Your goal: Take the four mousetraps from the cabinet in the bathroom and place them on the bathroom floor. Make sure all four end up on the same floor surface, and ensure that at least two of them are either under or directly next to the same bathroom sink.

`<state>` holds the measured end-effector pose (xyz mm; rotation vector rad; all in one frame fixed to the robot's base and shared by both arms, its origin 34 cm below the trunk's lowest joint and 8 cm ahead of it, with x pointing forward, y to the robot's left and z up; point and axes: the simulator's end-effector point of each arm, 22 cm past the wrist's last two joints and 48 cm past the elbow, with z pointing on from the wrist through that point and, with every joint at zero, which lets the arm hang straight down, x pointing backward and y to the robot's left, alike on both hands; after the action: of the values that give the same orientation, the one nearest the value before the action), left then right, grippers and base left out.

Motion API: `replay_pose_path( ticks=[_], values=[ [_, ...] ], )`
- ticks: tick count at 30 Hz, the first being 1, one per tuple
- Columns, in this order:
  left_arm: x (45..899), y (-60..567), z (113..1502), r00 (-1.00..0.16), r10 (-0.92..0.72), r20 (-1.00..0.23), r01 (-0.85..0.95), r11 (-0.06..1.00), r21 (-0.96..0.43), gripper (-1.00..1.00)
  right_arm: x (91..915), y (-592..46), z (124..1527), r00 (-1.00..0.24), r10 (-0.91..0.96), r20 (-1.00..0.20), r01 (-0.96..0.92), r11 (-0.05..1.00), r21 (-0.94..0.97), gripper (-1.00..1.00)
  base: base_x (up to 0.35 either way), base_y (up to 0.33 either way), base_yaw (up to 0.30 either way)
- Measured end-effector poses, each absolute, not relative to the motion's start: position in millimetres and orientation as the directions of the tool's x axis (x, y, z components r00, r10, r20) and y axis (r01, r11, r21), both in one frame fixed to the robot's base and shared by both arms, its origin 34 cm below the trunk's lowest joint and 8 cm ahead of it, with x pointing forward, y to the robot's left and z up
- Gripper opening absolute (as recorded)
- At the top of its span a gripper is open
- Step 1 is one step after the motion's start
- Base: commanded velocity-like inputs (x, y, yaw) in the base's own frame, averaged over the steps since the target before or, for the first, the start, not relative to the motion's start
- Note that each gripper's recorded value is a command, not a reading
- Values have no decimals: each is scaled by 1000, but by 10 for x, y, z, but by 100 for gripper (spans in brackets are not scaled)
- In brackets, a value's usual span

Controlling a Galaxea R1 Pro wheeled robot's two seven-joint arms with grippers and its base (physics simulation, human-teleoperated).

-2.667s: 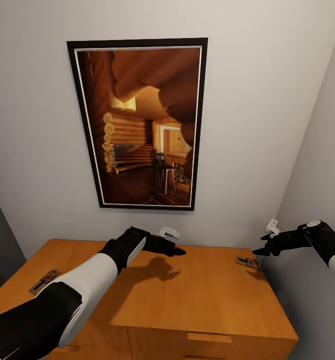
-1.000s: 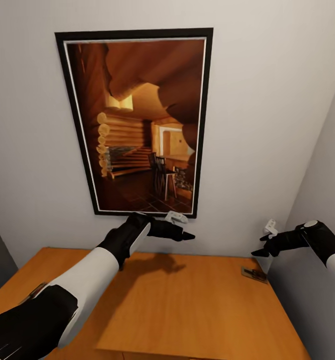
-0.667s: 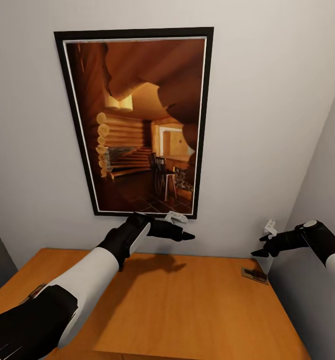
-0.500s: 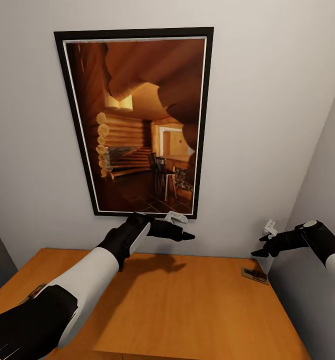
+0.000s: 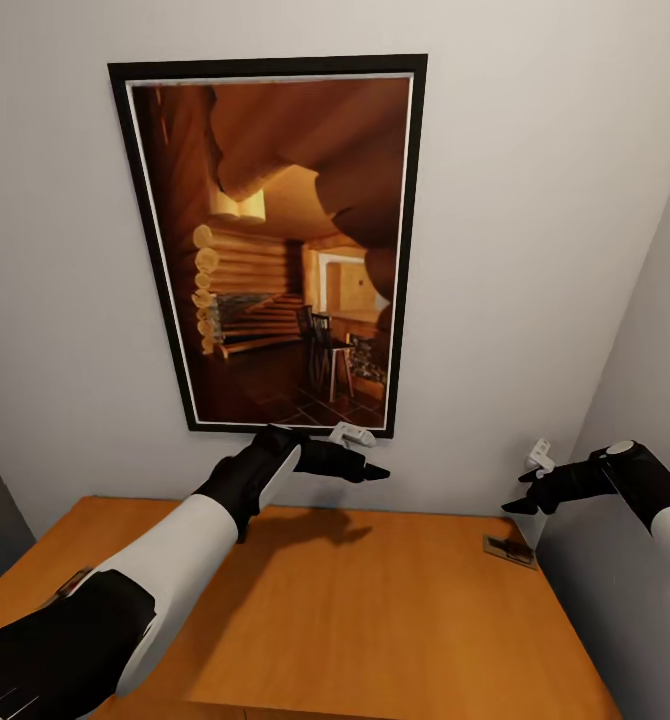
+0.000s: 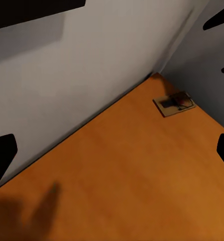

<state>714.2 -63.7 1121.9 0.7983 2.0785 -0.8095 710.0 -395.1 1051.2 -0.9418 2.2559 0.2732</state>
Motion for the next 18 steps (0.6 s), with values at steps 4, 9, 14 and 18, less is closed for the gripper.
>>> replay_pose_path(
  ticks=[4,9,14,18],
  values=[
    [7142,-637,11218,-523,268,-809,745,605,-281,100,7100,-3952,10511,-516,-554,-653,-694,718,-60,100,0,0,0],
    [7139,-636,11213,-524,267,-808,745,604,-283,100,7098,-3952,10510,-516,-554,-653,-694,717,-60,100,0,0,0],
    [7140,-632,11207,-525,268,-808,744,605,-283,100,7097,-3951,10509,-517,-554,-653,-694,717,-59,100,0,0,0],
    [7139,-629,11195,-527,268,-806,743,606,-284,100,7096,-3951,10509,-516,-555,-653,-695,716,-60,100,0,0,0]
  ],
)
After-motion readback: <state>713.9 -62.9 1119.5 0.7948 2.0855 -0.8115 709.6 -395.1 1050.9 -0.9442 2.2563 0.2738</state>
